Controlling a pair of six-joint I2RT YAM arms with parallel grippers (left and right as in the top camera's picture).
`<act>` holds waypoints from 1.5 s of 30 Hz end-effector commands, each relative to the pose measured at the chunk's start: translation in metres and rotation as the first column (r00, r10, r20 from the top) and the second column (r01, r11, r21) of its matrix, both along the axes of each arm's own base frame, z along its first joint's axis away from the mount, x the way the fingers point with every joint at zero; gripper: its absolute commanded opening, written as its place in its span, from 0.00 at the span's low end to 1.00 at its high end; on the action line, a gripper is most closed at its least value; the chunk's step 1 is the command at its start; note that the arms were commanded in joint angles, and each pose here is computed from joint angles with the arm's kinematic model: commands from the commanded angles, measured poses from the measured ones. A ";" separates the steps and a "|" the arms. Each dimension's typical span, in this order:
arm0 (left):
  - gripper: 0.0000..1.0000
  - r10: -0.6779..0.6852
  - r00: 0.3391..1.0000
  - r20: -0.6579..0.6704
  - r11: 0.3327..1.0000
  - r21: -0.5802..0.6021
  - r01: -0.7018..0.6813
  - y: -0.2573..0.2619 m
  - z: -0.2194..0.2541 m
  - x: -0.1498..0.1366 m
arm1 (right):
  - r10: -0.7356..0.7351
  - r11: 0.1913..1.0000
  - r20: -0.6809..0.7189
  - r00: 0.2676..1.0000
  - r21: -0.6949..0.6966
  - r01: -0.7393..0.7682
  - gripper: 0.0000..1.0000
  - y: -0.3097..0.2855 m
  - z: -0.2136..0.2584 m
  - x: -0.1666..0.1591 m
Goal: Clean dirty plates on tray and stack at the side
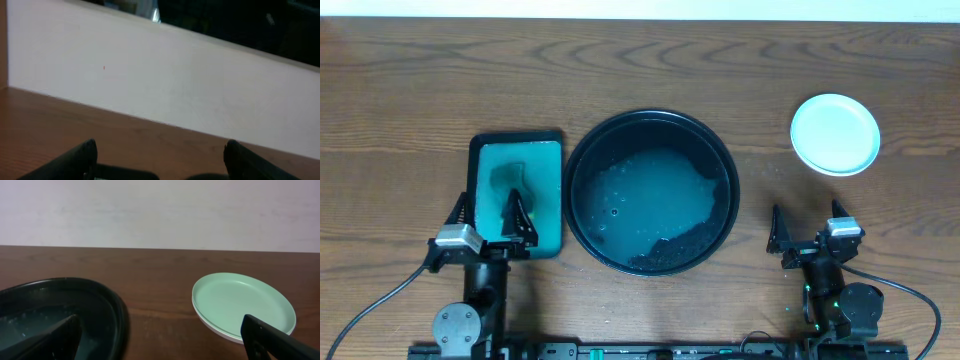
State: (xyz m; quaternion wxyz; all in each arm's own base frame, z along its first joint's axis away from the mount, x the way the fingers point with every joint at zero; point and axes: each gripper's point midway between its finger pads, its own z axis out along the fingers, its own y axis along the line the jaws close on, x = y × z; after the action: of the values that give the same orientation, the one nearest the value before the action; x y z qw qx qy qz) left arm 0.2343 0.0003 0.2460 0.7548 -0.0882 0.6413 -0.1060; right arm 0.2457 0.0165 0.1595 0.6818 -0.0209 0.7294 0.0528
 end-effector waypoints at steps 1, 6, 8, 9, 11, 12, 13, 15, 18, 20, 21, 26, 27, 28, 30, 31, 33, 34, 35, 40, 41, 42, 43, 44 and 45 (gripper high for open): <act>0.81 -0.015 1.000 0.012 1.000 0.011 0.015 -0.002 -0.012 0.004 | 0.006 1.000 0.003 1.000 -0.011 -0.006 0.99 0.001 0.000 0.000; 0.81 -0.019 1.000 0.017 1.000 0.013 0.019 -0.003 -0.019 0.006 | 0.006 1.000 0.003 1.000 -0.011 -0.006 0.99 0.001 0.000 0.000; 0.81 -0.020 1.000 0.010 1.000 0.012 0.020 -0.004 -0.022 0.007 | 0.006 1.000 0.003 1.000 -0.011 -0.006 0.99 0.001 0.000 0.000; 0.81 -0.023 1.000 0.006 1.000 0.012 0.023 -0.004 -0.024 0.007 | 0.006 1.000 0.003 1.000 -0.011 -0.006 0.99 0.001 0.000 0.000; 0.81 -0.033 0.999 -0.005 0.999 0.012 0.033 -0.007 -0.030 0.008 | 0.006 1.000 0.003 1.000 -0.011 -0.006 0.99 0.001 0.000 0.000; 0.81 -0.037 0.999 -0.013 0.999 0.010 0.037 -0.008 -0.033 0.009 | 0.006 1.000 0.003 1.000 -0.011 -0.006 0.99 0.001 0.000 0.000; 0.81 -0.045 0.999 -0.021 0.999 0.010 0.045 -0.011 -0.037 0.010 | 0.006 1.000 0.003 1.000 -0.011 -0.006 0.99 0.001 0.000 0.000; 0.81 -0.059 0.998 -0.035 0.998 0.009 0.059 -0.014 -0.040 0.010 | 0.006 1.000 0.003 1.000 -0.011 -0.006 0.99 0.001 0.000 0.000; 0.81 -0.059 0.998 -0.035 0.998 0.007 0.060 -0.015 -0.040 0.010 | 0.006 1.000 0.003 1.000 -0.011 -0.006 0.99 0.001 0.000 0.000; 0.81 -0.058 0.997 -0.041 0.998 0.008 0.059 -0.015 -0.042 0.010 | 0.006 1.000 0.003 1.000 -0.011 -0.006 0.99 0.001 0.000 0.000; 0.81 -0.058 0.997 -0.051 0.998 0.008 0.058 -0.015 -0.044 0.011 | 0.006 1.000 0.003 1.000 -0.011 -0.006 0.99 0.001 0.000 0.000; 0.81 -0.058 0.983 -0.172 0.998 0.014 0.061 -0.016 -0.074 0.012 | 0.006 1.000 0.003 1.000 -0.011 -0.006 0.99 0.001 0.000 0.000; 0.81 -0.057 0.980 -0.189 0.998 0.019 0.061 -0.016 -0.078 0.012 | 0.006 1.000 0.003 1.000 -0.011 -0.006 0.99 0.001 0.000 0.000; 0.81 -0.056 0.977 -0.204 0.998 0.019 0.062 -0.016 -0.082 0.012 | 0.006 1.000 0.003 1.000 -0.011 -0.006 0.99 0.001 0.000 0.000; 0.81 -0.056 0.973 -0.222 0.998 0.027 0.063 -0.016 -0.087 0.012 | 0.006 1.000 0.003 1.000 -0.011 -0.006 0.99 0.001 0.000 0.000; 0.81 -0.059 0.972 -0.229 0.997 0.037 0.069 -0.017 -0.089 0.011 | 0.006 1.000 0.003 1.000 -0.011 -0.006 0.99 0.001 0.000 0.000; 0.81 -0.081 0.968 -0.236 0.991 0.080 0.103 -0.022 -0.090 0.011 | 0.006 1.000 0.003 1.000 -0.011 -0.006 0.99 0.001 0.000 0.000; 0.81 -0.094 0.966 -0.240 0.987 0.105 0.122 -0.025 -0.091 0.010 | 0.006 1.000 0.003 1.000 -0.011 -0.006 0.99 0.001 0.000 0.000; 0.81 -0.102 0.963 -0.247 0.983 0.122 0.136 -0.027 -0.093 0.010 | 0.006 1.000 0.003 1.000 -0.011 -0.006 0.99 0.001 0.000 0.000; 0.81 -0.100 0.949 -0.300 0.983 0.116 0.141 -0.026 -0.107 0.008 | 0.006 1.000 0.003 1.000 -0.011 -0.006 0.99 0.001 0.000 0.000; 0.81 -0.100 0.949 -0.299 0.983 0.117 0.140 -0.026 -0.107 0.008 | 0.006 1.000 0.003 1.000 -0.011 -0.006 0.99 0.001 0.000 0.000; 0.81 -0.100 0.949 -0.299 0.983 0.117 0.140 -0.026 -0.107 0.008 | 0.006 1.000 0.003 1.000 -0.011 -0.006 0.99 0.001 0.000 0.000; 0.81 -0.100 0.949 -0.299 0.983 0.117 0.141 -0.026 -0.107 0.008 | 0.006 1.000 0.003 1.000 -0.011 -0.006 0.99 0.001 0.000 0.000; 0.81 -0.101 0.949 -0.299 0.983 0.118 0.142 -0.027 -0.106 0.008 | 0.006 1.000 0.003 1.000 -0.011 -0.006 0.99 0.001 0.000 0.000; 0.81 -0.113 0.948 -0.297 0.978 0.134 0.158 -0.029 -0.106 0.008 | 0.006 1.000 0.003 1.000 -0.011 -0.006 0.99 0.001 0.000 0.000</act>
State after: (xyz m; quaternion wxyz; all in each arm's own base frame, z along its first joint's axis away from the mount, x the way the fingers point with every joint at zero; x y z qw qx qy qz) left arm 0.2449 -0.0197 0.1524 0.6660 -0.0305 0.7400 -0.0888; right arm 0.2457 0.0165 0.1595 0.6818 -0.0209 0.7294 0.0528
